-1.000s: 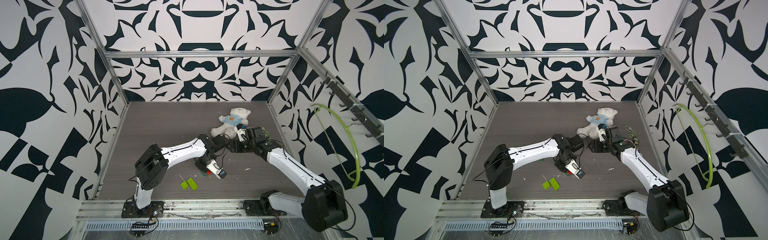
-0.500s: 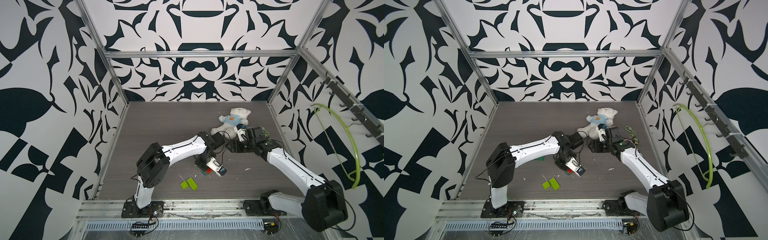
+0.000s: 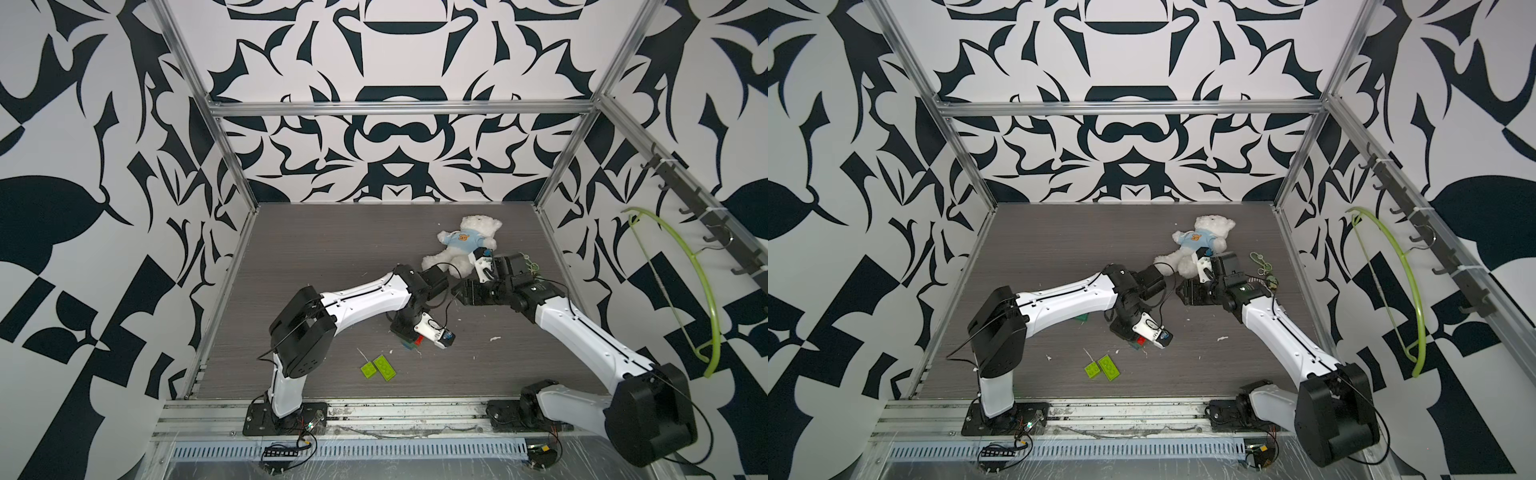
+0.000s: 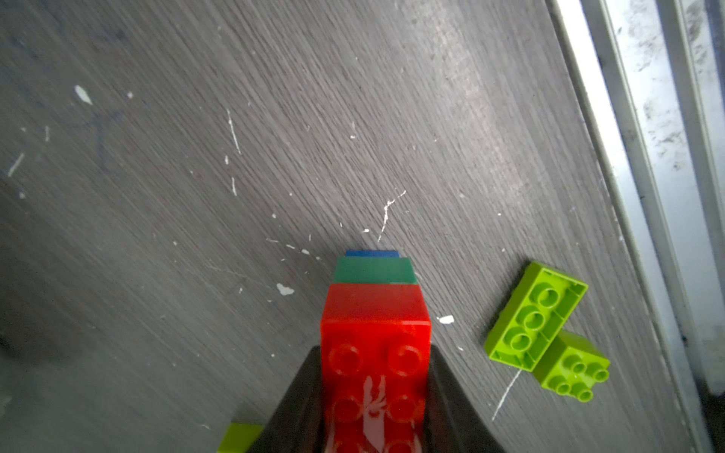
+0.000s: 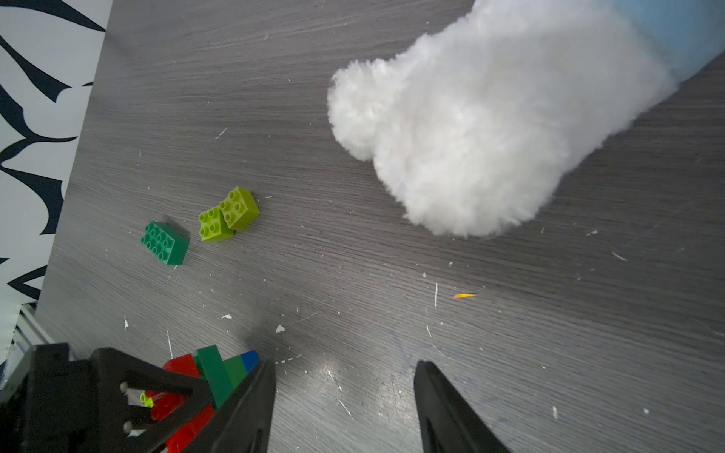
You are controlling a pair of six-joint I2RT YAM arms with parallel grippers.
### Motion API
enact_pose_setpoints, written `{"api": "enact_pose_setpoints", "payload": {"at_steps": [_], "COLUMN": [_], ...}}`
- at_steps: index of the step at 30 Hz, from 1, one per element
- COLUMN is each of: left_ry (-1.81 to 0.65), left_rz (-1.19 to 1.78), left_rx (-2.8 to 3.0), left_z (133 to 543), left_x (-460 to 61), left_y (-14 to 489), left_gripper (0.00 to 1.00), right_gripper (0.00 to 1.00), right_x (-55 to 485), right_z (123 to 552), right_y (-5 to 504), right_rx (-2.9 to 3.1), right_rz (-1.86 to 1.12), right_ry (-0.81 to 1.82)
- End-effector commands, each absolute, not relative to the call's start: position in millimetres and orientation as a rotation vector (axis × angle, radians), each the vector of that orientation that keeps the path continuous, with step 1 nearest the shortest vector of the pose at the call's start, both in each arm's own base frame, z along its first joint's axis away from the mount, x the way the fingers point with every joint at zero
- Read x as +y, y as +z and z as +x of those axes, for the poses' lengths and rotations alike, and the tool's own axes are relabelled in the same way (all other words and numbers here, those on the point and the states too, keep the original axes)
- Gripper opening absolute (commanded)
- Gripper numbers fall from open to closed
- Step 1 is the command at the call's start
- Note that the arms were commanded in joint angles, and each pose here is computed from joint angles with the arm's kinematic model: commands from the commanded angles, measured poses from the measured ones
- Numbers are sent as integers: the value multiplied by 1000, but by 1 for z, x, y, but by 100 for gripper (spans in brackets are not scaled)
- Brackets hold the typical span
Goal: Assemble a carrot with lego
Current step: Assemble the lego brick with the lego brick.
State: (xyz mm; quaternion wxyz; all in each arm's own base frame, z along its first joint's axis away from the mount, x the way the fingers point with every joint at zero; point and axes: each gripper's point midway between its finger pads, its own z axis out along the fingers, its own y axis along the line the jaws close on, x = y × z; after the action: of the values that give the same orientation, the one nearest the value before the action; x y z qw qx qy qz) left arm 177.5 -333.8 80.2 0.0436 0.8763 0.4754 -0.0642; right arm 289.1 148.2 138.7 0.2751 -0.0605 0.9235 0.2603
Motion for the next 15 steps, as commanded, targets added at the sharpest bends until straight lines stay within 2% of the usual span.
{"api": "enact_pose_setpoints", "payload": {"at_steps": [1,15], "left_ry": [-182,-222], "left_rz": [2577,2410], "left_rx": [1690,1744], "left_z": [180,184], "left_x": [-332,-340], "left_y": [78,95], "left_gripper": [10,12], "right_gripper": [61,61], "right_x": [146,145], "right_z": [291,292], "right_y": [152,146], "right_rx": [2437,2463], "right_rz": [-160,-160], "right_ry": [698,682]}}
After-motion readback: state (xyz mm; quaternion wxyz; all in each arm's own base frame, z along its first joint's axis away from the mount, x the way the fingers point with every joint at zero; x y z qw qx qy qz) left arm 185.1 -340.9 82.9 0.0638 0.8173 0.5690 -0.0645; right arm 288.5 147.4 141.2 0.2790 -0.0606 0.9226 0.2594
